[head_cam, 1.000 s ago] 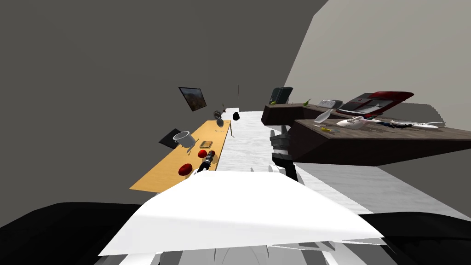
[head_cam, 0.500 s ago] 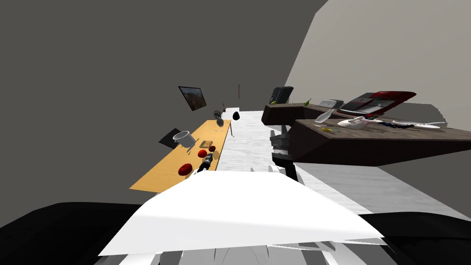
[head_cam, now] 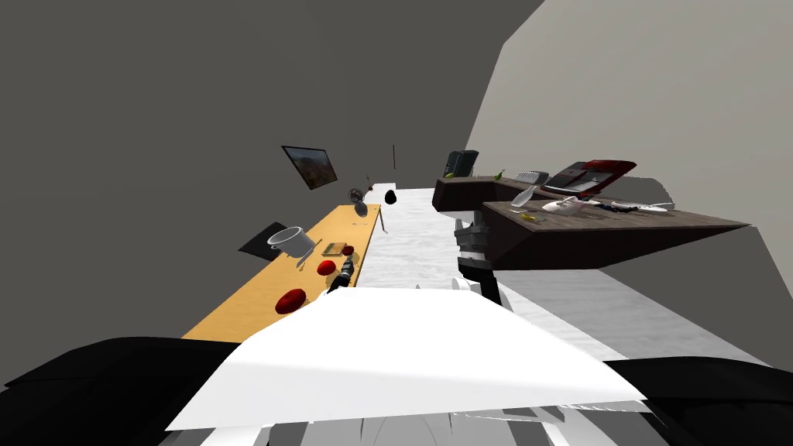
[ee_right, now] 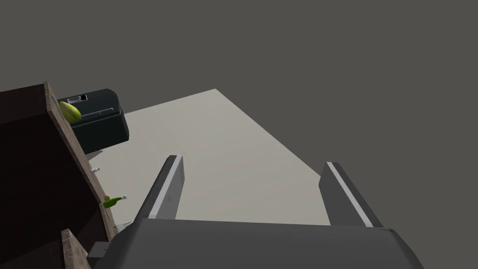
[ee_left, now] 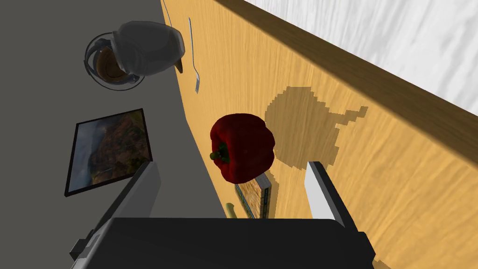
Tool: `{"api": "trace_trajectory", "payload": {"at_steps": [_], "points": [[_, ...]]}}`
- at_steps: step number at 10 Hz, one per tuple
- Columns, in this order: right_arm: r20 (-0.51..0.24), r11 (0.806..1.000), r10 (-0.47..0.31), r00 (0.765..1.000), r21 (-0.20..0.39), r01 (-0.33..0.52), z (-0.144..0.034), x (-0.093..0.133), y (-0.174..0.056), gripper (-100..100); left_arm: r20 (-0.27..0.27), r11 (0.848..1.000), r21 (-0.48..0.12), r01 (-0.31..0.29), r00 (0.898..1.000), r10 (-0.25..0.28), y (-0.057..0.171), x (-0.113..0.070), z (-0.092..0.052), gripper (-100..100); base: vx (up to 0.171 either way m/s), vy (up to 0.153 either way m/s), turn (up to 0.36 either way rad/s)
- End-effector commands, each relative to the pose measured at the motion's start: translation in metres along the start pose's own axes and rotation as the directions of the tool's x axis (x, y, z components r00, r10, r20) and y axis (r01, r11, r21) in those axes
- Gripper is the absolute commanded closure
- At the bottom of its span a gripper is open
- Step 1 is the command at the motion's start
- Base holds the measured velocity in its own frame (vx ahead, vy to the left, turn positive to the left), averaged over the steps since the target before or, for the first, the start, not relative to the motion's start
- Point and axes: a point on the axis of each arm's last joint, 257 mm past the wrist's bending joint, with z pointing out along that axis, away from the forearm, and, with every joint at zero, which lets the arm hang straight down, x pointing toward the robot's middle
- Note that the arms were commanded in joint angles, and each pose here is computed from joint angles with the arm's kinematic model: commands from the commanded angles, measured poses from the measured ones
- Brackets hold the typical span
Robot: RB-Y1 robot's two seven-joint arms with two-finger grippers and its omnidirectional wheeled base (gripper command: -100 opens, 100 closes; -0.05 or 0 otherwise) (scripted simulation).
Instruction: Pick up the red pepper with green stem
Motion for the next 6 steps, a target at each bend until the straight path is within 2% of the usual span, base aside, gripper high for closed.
{"api": "trace_trajectory", "payload": {"at_steps": [1,3,4,6], "points": [[0.000,1.000,0.000,1.000,0.000,0.000,0.000,0.000,0.000,0,0.031,1.000,0.012,0.014,0.999,-0.014,-0.003,-0.018,-0.005,-100,0.158,-0.118,-0.196],[0.000,1.000,0.000,1.000,0.000,0.000,0.000,0.000,0.000,0,0.015,0.999,0.021,0.045,0.999,-0.045,-0.013,-0.011,-0.004,-100,0.103,-0.048,-0.098],[0.000,1.000,0.000,1.000,0.000,0.000,0.000,0.000,0.000,0,0.001,0.999,0.013,0.041,0.999,-0.041,-0.016,-0.007,-0.001,-100,-0.016,0.056,0.116],[0.000,1.000,-0.001,1.000,0.000,0.001,0.000,0.000,0.000,0,-0.019,1.000,-0.003,0.025,1.000,-0.025,-0.019,0.000,0.004,-100,-0.057,0.123,0.129]]}}
